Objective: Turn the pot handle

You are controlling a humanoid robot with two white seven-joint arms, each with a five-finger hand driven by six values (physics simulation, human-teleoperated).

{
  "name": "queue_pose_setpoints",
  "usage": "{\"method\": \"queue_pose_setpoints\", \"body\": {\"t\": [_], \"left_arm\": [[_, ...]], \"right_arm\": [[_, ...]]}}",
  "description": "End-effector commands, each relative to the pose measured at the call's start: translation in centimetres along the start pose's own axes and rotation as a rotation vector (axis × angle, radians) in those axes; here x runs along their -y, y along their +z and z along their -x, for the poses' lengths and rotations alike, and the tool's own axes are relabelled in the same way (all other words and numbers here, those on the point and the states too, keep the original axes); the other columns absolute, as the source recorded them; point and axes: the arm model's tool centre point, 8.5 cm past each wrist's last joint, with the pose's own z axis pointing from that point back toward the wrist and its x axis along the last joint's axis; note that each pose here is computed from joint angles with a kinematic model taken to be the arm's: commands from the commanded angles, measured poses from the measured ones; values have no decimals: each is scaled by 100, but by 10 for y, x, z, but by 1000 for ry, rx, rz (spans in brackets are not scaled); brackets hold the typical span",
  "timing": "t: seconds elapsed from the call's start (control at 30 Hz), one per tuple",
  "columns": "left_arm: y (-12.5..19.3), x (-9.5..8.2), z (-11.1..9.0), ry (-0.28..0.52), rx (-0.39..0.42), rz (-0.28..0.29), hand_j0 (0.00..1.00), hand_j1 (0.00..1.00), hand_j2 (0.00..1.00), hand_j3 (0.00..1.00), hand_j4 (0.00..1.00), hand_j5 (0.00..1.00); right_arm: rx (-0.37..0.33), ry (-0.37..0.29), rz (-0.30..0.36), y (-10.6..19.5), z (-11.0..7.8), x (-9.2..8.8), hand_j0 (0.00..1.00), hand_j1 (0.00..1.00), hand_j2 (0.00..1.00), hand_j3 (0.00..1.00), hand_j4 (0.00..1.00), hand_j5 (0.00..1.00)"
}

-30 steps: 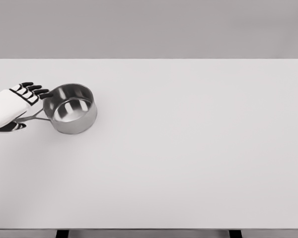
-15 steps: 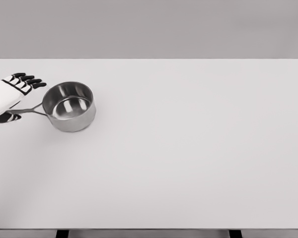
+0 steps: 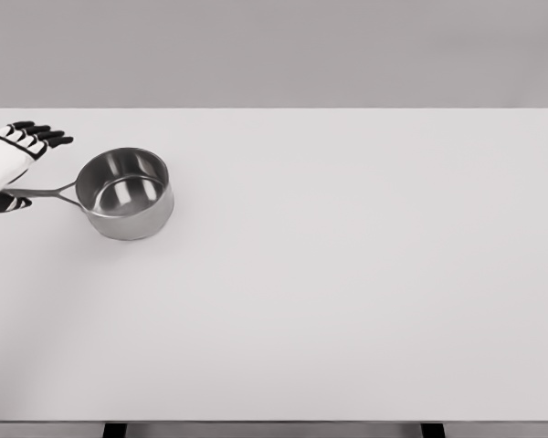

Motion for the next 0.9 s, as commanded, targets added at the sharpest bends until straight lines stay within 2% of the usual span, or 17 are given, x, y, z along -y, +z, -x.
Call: {"method": "queue_pose_setpoints", "body": {"t": [0.0, 0.57, 0.87], "left_arm": [[1, 5, 3, 17, -9, 6, 100, 100, 100, 100, 100, 100], [-6, 2, 19, 44, -53, -12, 100, 100, 100, 100, 100, 100], [-15, 6, 20, 74, -63, -26, 100, 100, 100, 100, 100, 100]], "right_arm": [[0, 0, 0, 0, 0, 0, 100, 100, 100, 100, 100, 100], [0, 0, 0, 0, 0, 0, 100, 100, 100, 100, 100, 100], [0, 0, 0, 0, 0, 0, 100, 100, 100, 100, 100, 100]]}}
